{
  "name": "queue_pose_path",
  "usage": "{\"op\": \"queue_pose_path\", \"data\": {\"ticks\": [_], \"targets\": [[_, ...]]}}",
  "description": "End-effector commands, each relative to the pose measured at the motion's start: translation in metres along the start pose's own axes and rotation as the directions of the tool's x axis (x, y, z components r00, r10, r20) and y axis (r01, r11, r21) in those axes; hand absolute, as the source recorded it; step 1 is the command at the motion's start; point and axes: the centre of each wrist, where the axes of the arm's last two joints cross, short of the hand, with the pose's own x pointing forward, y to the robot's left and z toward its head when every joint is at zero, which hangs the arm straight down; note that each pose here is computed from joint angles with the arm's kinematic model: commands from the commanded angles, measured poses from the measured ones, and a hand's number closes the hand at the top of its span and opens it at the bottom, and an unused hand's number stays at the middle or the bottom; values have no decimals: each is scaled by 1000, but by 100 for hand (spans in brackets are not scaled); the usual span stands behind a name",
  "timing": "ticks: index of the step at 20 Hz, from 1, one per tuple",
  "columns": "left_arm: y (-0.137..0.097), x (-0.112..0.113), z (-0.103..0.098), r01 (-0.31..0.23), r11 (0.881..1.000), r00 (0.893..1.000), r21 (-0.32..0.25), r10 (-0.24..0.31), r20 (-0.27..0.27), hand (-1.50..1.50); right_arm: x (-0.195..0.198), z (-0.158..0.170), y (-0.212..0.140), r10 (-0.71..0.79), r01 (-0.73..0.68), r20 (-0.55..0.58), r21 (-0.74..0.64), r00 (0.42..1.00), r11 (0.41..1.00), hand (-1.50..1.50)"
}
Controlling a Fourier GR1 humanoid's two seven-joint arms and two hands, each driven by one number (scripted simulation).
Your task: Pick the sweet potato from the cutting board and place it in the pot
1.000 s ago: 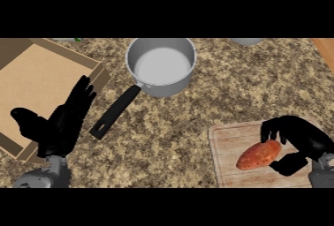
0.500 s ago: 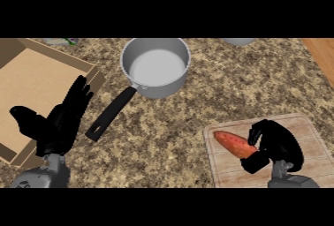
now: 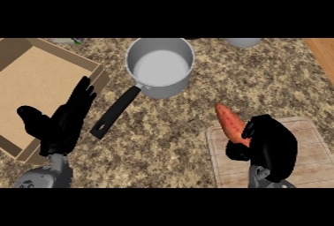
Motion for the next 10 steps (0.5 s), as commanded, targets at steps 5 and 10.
{"op": "queue_pose_path", "data": {"ticks": [5, 10], "targets": [[5, 2, -4, 12, 1000, 1000, -24, -12, -2, 0, 50, 62, -39, -94, 86, -12, -310, 996, 947, 150], [-10, 5, -6, -3, 998, 1000, -63, 4, 3, 0, 74, 91, -56, -87, 135, 129, -435, 988, 890, 150]]}}
